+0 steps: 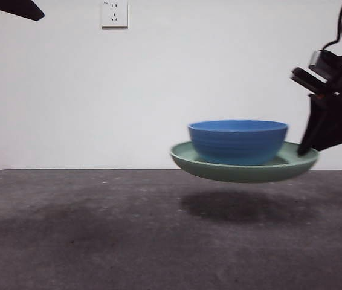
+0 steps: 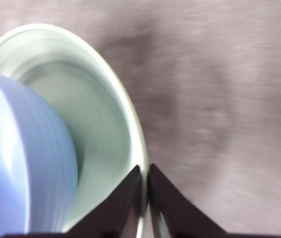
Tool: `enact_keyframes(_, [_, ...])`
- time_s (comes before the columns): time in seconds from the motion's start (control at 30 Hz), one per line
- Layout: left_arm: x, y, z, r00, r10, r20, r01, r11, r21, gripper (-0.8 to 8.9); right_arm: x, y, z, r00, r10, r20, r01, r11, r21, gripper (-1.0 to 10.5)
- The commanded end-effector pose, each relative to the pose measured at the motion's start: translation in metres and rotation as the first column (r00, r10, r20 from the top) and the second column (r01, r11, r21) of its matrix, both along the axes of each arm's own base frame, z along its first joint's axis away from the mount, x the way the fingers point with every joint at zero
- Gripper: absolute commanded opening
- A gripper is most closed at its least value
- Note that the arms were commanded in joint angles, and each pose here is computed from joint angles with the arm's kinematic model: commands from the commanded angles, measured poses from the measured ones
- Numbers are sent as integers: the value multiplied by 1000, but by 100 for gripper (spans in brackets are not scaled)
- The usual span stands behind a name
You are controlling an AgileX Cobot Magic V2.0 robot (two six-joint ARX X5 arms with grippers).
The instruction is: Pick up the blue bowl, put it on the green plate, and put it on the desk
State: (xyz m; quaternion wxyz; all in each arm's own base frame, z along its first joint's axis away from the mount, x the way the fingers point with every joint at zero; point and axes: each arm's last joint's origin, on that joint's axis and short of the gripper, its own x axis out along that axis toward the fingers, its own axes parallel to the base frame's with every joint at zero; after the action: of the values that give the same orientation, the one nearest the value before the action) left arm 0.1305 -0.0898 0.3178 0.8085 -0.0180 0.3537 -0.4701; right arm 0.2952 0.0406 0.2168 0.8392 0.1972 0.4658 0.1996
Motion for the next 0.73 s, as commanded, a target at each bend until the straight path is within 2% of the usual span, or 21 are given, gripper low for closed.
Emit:
enact_keyframes(0.03, [1, -1, 3, 1000, -14, 17, 15, 1000, -7, 218, 3, 18, 7, 1000, 14, 19, -15, 999, 43, 11])
enact_keyframes(0.37, [1, -1, 3, 1000, -14, 16, 15, 1000, -7, 218, 0, 71, 2, 997, 70, 33, -72, 995, 65, 11])
enact_keyframes(0.73, [1, -1, 3, 1000, -15, 13, 15, 1000, -5, 219, 13, 100, -34, 998, 64, -23, -62, 996, 67, 10])
